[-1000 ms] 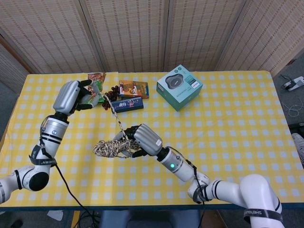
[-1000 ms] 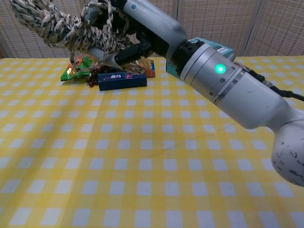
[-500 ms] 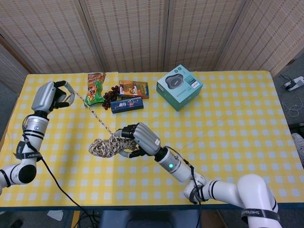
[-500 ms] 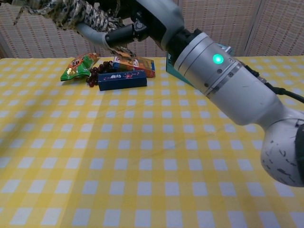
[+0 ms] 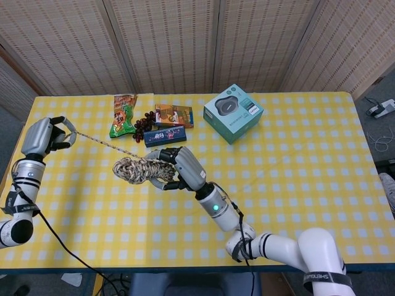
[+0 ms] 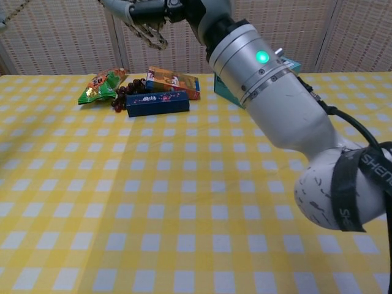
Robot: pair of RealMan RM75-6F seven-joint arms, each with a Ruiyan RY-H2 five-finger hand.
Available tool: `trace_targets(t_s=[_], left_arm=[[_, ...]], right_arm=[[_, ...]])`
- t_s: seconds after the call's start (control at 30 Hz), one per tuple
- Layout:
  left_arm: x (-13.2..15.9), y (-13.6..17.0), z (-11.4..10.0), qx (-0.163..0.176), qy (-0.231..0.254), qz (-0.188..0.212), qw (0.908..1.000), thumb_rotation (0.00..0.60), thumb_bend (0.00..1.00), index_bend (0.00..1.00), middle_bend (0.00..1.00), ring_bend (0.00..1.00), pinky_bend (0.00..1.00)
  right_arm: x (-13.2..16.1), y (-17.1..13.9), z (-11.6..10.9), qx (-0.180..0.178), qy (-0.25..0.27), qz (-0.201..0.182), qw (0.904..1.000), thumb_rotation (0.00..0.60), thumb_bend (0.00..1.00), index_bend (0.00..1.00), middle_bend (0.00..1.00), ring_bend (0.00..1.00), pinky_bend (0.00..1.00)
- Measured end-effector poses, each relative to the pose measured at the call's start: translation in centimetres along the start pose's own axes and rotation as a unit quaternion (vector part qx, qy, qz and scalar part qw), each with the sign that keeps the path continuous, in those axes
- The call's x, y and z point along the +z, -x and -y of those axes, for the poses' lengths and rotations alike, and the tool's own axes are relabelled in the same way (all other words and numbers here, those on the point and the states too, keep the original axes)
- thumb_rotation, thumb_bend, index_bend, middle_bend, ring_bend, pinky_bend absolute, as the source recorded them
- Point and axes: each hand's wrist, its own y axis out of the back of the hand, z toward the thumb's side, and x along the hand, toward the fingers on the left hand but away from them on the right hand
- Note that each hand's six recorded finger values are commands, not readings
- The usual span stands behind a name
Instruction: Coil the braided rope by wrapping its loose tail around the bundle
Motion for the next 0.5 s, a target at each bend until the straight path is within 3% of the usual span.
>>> trace_targets(t_s=[0.27, 0.5], left_arm=[[-0.3, 2.1, 0.3, 0.003, -0.029, 0.022, 0.9993, 0.600, 0.43, 0.68, 1.00, 1.00, 1.00], [0.2, 3.6, 0.7, -0.007, -0.043, 0.042, 0.9982, 0.600, 0.43, 0.68, 1.00, 1.00, 1.00]], right_arm=[[-1.0, 0.5, -2.1, -0.087, 0.000, 0.015, 0.9961, 0.600, 0.37, 0.88, 0.70, 0.62, 0.65], [-1.9, 0.6, -3.3, -0.142, -0.014, 0.029, 0.9893, 0.600, 0.39, 0.89, 0.70, 0.62, 0.65]])
